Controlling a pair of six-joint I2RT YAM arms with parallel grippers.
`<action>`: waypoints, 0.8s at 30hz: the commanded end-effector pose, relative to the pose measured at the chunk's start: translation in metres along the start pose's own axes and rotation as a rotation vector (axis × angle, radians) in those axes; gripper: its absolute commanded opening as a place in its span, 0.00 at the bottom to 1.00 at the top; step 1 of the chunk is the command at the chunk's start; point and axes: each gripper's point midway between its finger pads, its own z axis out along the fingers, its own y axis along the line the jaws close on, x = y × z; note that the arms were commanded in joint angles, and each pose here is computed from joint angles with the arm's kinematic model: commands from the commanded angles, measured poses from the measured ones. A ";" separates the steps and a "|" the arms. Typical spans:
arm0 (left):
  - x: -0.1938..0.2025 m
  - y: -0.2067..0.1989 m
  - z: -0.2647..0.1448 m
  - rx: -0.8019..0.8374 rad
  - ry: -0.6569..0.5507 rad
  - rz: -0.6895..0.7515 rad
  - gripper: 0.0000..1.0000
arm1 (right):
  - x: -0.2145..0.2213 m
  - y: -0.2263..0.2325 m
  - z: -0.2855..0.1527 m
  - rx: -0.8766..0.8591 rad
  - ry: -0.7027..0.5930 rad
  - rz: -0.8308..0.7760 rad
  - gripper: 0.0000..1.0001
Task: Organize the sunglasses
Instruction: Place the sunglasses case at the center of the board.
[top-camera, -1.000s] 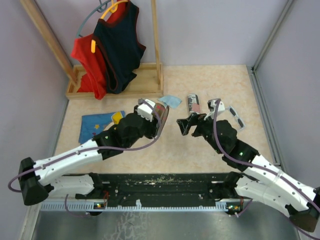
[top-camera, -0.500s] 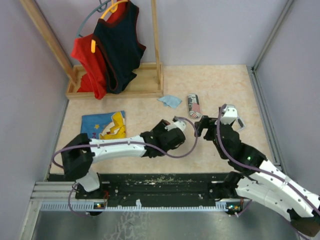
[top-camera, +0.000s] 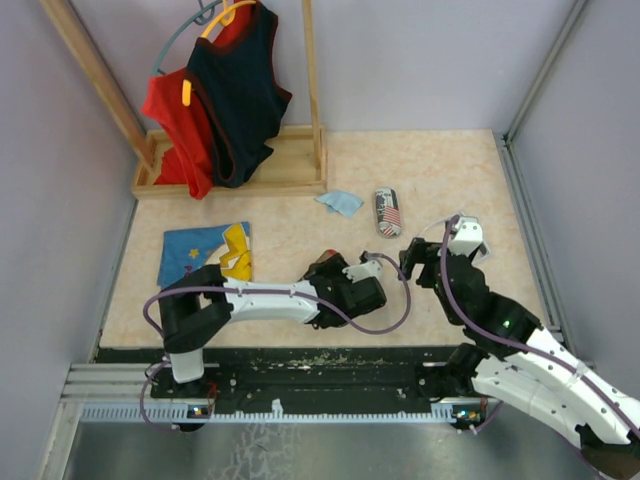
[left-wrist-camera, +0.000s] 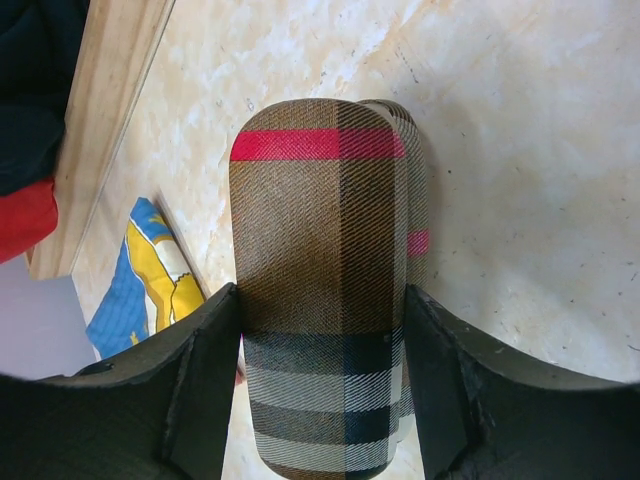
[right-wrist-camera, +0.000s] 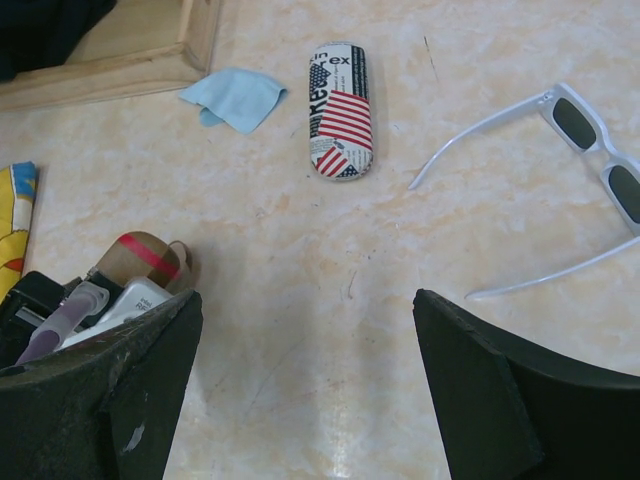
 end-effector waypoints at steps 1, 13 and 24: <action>-0.002 -0.009 -0.003 -0.013 -0.006 0.064 0.45 | -0.023 0.012 -0.004 -0.045 -0.059 0.059 0.86; -0.005 -0.021 -0.014 -0.006 -0.031 0.038 0.70 | -0.024 0.016 -0.005 -0.066 -0.036 0.025 0.86; -0.012 -0.025 -0.025 0.012 -0.053 0.014 0.86 | -0.033 0.013 -0.015 -0.082 -0.069 0.047 0.86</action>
